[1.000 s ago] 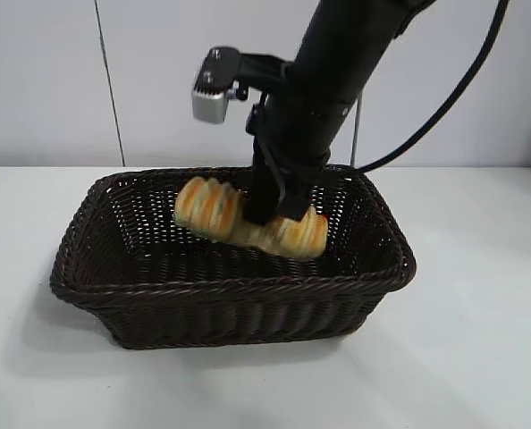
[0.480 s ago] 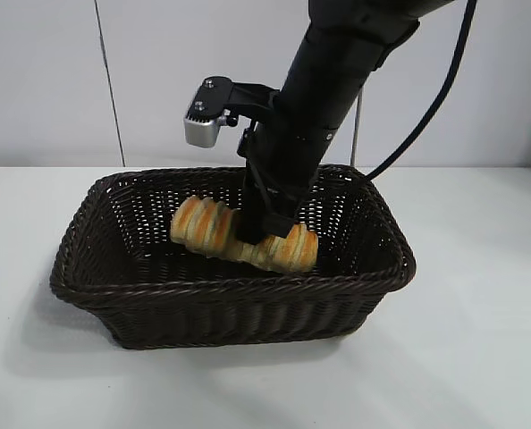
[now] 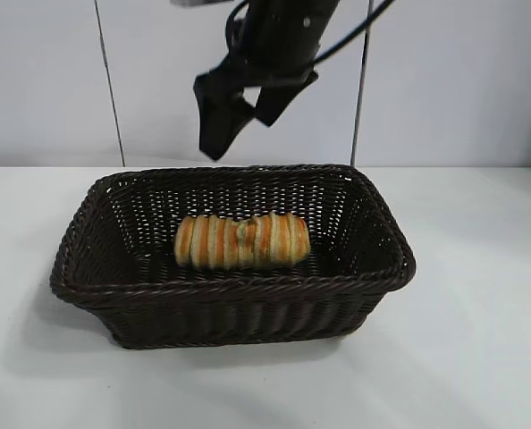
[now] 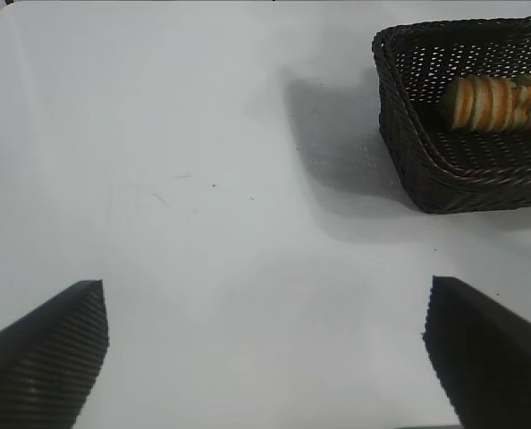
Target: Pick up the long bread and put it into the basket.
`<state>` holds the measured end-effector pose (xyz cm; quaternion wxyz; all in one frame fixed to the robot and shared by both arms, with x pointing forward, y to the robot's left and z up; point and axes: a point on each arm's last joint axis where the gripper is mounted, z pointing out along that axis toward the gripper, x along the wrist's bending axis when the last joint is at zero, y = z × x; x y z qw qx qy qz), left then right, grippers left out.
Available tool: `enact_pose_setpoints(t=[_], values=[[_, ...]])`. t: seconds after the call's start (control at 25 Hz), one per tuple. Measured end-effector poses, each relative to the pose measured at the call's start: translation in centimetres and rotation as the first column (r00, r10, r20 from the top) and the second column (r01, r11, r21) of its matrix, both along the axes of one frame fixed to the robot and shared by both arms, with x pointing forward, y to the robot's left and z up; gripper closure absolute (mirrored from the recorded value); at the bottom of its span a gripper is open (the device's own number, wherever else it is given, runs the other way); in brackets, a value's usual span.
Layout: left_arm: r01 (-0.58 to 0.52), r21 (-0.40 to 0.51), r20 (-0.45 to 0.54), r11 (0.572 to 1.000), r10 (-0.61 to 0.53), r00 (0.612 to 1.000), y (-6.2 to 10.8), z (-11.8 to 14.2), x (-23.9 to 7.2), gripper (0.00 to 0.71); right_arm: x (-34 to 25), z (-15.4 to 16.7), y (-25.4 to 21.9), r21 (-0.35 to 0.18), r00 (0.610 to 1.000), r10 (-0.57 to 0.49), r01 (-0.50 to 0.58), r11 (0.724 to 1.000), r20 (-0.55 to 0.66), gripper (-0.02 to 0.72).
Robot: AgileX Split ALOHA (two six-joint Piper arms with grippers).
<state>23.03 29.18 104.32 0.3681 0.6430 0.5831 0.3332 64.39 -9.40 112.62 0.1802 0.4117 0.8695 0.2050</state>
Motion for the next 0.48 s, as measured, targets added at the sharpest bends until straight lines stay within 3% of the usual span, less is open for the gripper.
enact_pose_setpoints(t=[0.12,0.24,0.48], values=[[0.000,0.000,0.000,1.000,0.000,1.000,0.0,0.0,0.0,0.021,1.3,1.2,-2.9,0.040,0.993,-0.118,0.117,0.992,0.018,0.009],[0.000,0.000,0.000,1.000,0.000,1.000,0.0,0.0,0.0,0.021,2.5,1.5,-6.8,0.046,0.974,-0.224,0.223,0.974,0.021,0.009],[0.000,0.000,0.000,1.000,0.000,1.000,0.0,0.0,0.0,0.021,3.5,3.2,-16.7,0.059,0.899,-0.434,0.431,0.900,0.052,0.009]])
